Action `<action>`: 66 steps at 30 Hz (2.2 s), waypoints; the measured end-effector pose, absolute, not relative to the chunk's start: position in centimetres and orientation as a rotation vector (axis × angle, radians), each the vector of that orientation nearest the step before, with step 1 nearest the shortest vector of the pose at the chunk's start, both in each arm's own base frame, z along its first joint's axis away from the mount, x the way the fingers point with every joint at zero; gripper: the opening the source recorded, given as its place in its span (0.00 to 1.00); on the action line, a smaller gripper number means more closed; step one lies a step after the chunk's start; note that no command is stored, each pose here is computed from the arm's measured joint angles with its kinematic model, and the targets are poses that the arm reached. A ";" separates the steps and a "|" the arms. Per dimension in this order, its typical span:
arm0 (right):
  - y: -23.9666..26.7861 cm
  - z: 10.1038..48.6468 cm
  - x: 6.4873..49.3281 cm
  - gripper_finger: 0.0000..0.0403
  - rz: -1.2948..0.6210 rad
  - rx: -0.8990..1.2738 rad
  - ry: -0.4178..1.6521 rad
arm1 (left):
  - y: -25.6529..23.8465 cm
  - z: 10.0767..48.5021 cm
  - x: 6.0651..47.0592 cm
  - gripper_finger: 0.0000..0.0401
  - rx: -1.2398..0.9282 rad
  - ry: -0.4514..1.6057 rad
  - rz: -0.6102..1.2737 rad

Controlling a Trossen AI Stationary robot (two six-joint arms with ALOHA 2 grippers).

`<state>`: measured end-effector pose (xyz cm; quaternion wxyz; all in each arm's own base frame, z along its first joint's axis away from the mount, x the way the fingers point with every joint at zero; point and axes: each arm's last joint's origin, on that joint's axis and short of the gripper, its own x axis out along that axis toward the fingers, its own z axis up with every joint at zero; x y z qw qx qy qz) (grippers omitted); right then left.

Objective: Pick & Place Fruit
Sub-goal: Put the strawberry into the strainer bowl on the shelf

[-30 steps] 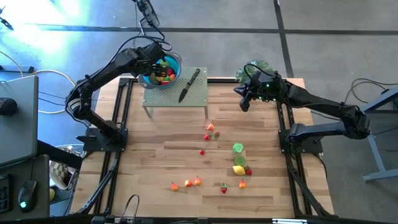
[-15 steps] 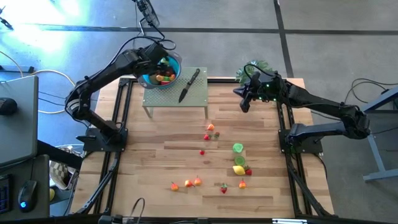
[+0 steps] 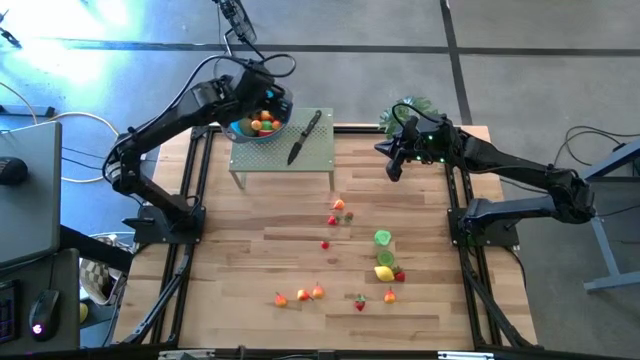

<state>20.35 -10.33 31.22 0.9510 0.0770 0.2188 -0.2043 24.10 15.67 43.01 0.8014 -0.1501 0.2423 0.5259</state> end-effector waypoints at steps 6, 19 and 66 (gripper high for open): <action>-10.3 31.1 20.3 0.01 -0.401 0.162 0.455 | 13.9 43.1 25.3 0.34 -0.320 0.506 1.029; -9.7 30.6 20.2 0.01 -0.239 0.275 0.499 | 5.6 42.0 29.4 0.02 -0.299 0.530 0.839; -4.8 31.2 22.3 0.01 -0.258 0.317 0.439 | -4.1 25.0 30.9 0.05 -0.804 0.721 0.658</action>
